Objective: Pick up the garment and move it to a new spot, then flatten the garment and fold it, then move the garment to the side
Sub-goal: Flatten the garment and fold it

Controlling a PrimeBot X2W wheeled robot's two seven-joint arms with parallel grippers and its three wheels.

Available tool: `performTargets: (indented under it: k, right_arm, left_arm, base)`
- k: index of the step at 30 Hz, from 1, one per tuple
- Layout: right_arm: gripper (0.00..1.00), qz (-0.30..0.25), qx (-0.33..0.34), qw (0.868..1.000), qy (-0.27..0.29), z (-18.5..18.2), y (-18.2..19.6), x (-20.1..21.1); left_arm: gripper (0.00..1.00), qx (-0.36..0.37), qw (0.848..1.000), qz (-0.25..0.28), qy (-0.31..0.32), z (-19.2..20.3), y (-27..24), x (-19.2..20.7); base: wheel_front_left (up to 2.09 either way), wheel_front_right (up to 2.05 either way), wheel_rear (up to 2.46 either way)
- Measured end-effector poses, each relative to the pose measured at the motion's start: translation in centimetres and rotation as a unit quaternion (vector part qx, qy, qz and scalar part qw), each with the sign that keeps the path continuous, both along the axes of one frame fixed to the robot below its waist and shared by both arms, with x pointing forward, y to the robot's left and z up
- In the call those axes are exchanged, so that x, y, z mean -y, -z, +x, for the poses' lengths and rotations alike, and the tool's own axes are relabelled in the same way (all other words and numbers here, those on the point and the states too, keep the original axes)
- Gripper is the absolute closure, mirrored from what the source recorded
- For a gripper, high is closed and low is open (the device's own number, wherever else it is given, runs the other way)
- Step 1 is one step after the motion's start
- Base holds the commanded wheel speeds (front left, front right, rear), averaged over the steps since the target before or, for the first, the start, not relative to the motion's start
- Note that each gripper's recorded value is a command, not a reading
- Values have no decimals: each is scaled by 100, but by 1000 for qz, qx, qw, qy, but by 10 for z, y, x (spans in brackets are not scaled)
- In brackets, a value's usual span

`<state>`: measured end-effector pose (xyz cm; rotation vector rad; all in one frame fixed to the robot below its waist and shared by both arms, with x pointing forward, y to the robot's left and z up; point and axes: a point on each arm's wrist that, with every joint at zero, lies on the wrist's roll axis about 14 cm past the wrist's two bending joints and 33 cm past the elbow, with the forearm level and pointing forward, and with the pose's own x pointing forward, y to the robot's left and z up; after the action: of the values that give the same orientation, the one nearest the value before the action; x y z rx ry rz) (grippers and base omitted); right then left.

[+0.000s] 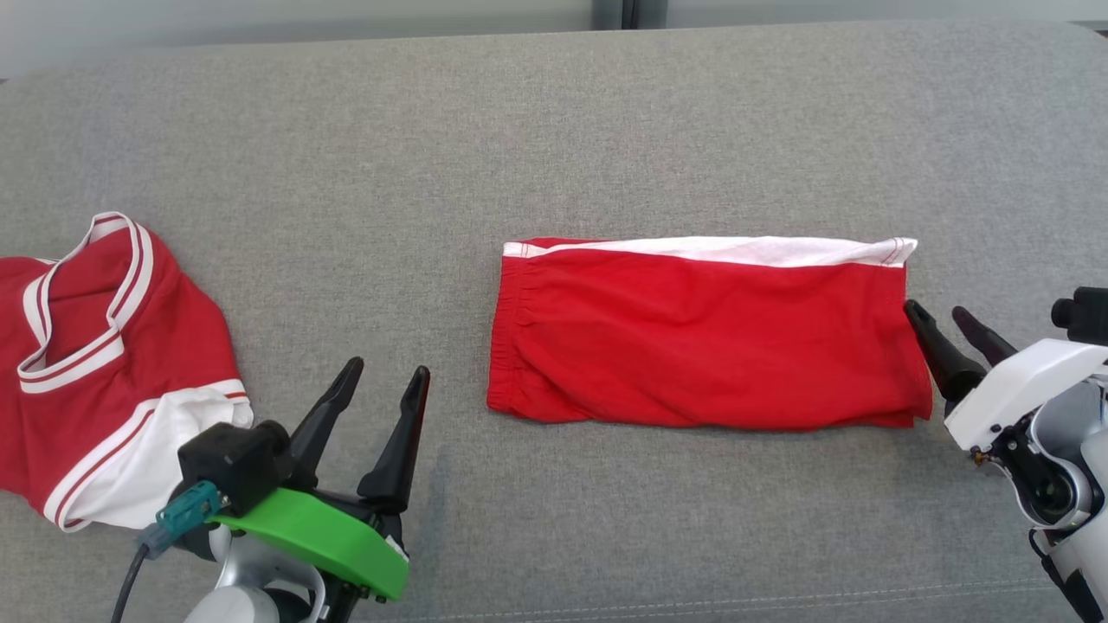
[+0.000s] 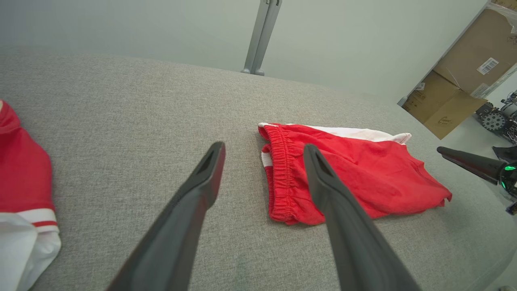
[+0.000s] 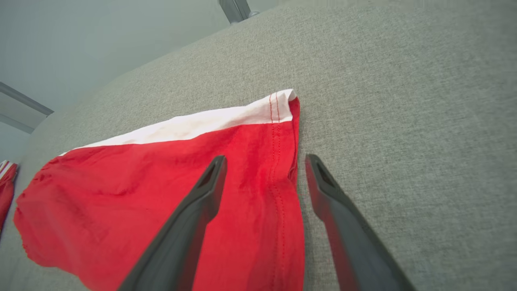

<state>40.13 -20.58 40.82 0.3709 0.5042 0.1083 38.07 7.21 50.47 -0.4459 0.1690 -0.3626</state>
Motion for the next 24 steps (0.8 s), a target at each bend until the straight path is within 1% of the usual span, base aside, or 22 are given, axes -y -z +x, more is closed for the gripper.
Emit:
performTargets:
  k: [5,8,13,18,21,24]
  right_arm:
    - [0,-17,33,999,14,-3,-11,8]
    - [0,-23,29,999,22,-13,-8,14]
    - [0,-34,-14,999,29,-33,13,24]
    - [0,-26,-67,997,10,-38,33,16]
    - [0,-22,-90,996,1,-33,41,13]
    - [0,-31,-100,994,-16,-21,42,10]
  left_arm:
    - [0,13,1000,6,-1,0,-5,-1]
    - [0,16,1000,5,-1,-1,-6,-1]
    - [0,11,1000,1,6,-4,-4,4]
    - [0,7,1000,3,11,-6,-2,6]
    - [0,1,1000,9,12,-7,2,6]
    - [0,-4,1000,13,3,-6,6,0]
  base:
    - [0,0,0]
    - [0,0,0]
    - [0,0,0]
    - [0,0,0]
    - [0,0,0]
    - [0,0,0]
